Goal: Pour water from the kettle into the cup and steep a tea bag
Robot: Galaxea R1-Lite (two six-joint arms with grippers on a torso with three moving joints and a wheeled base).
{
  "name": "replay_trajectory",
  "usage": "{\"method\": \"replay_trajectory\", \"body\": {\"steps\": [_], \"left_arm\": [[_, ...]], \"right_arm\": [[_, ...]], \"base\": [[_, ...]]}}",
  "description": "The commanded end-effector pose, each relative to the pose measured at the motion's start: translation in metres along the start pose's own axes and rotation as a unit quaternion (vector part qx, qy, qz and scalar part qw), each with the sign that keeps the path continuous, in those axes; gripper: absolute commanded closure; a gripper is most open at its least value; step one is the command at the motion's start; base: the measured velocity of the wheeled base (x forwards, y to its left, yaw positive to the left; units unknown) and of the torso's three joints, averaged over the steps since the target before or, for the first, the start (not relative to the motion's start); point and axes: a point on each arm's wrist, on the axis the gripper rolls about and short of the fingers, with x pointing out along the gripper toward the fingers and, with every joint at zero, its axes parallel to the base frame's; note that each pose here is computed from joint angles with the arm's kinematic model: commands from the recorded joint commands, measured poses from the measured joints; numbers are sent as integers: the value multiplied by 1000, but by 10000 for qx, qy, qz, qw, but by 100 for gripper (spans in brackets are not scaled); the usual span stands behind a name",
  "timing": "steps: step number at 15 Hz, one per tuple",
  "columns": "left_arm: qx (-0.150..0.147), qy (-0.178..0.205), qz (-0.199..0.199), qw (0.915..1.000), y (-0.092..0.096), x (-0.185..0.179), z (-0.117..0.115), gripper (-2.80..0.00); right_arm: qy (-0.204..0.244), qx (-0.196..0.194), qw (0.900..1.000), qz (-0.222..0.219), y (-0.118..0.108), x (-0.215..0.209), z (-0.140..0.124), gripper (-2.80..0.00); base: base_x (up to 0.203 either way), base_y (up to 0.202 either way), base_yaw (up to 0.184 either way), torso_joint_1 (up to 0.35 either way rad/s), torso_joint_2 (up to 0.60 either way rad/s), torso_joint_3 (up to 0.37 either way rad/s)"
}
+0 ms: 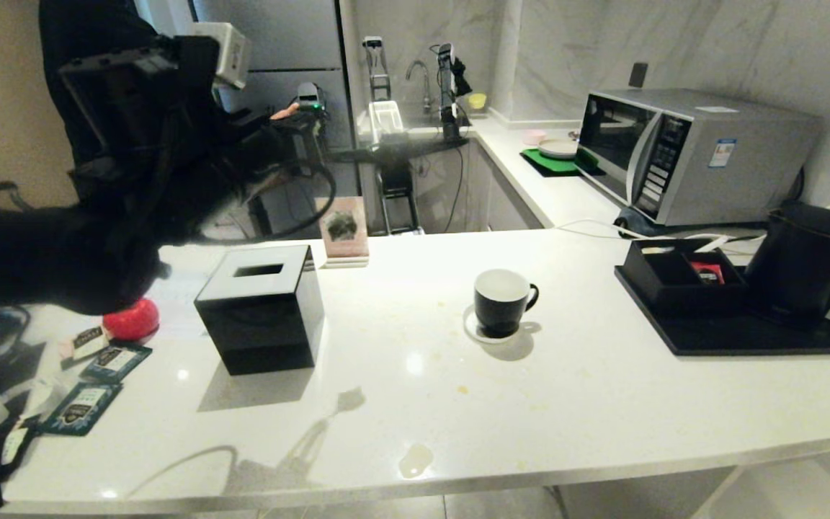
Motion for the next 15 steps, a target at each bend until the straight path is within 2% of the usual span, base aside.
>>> {"method": "replay_trajectory", "body": {"steps": [1,4,9,15], "left_arm": [[36,-16,37,10000,13,-16,7,0],[75,109,-60,9999,27,-29,7,0],[135,242,-178,9995,51,-27,1,0],[123,297,-488,9983,60,-28,-2,0]], "right_arm": [[9,-3,10000,-3,0,0,0,0],[9,-3,10000,-3,0,0,0,0],[9,-3,10000,-3,0,0,0,0],[9,-3,10000,-3,0,0,0,0]], "base": [[0,0,0,0,0,0],[0,0,0,0,0,0],[0,0,0,0,0,0],[0,0,0,0,0,0]]}}
